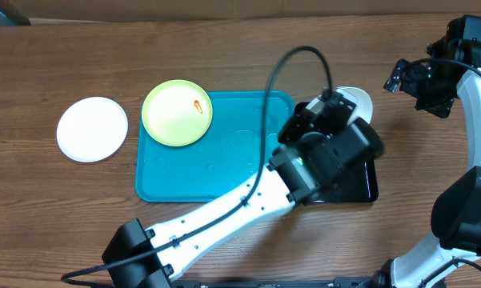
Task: Clean dirty plates on tray and stack at the side
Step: 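Lift the white plate with the left gripper and swing it left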
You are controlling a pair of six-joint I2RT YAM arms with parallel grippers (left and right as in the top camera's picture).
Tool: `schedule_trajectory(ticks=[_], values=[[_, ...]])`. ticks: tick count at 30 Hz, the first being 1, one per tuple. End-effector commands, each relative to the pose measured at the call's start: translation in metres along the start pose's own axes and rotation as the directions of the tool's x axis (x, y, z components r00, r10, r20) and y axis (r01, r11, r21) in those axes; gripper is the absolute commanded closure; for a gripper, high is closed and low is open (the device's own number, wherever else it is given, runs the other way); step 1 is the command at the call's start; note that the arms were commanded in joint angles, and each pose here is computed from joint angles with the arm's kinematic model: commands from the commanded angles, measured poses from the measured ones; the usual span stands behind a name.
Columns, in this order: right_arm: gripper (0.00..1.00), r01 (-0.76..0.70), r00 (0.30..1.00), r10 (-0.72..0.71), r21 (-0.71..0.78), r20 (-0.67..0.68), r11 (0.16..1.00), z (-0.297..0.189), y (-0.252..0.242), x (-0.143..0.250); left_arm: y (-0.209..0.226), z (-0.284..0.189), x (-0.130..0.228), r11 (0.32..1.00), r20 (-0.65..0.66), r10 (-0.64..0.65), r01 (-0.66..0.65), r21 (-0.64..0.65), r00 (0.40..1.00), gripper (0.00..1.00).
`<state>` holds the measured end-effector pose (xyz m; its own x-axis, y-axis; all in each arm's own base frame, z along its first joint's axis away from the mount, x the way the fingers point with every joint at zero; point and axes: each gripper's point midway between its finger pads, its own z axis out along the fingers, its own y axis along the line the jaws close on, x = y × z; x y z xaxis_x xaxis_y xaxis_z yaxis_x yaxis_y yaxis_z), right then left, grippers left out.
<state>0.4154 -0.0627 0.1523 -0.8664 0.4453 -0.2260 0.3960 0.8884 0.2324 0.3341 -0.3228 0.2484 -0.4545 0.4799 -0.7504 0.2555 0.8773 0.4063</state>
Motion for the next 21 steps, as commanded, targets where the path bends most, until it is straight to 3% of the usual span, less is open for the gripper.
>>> schedule_trajectory(ticks=[1, 9, 21], values=[[0.00, -0.001, 1.000, 0.002, -0.007, 0.029, 1.000, -0.008, 0.001, -0.005, 0.025, -0.031, -0.033, 0.972, 0.119, 0.121, -0.094, -0.213, 0.985, 0.96], [0.00, -0.002, 1.000, 0.002, -0.007, 0.029, 1.000, -0.008, 0.001, -0.005, 0.029, -0.048, -0.051, 0.938, 0.159, 0.207, -0.150, -0.312, 0.965, 0.96], [0.00, -0.001, 1.000, 0.002, -0.007, 0.029, 1.000, -0.008, 0.001, -0.005, 0.040, -0.062, -0.063, 0.914, 0.199, 0.172, -0.081, -0.398, 0.965, 0.96]])
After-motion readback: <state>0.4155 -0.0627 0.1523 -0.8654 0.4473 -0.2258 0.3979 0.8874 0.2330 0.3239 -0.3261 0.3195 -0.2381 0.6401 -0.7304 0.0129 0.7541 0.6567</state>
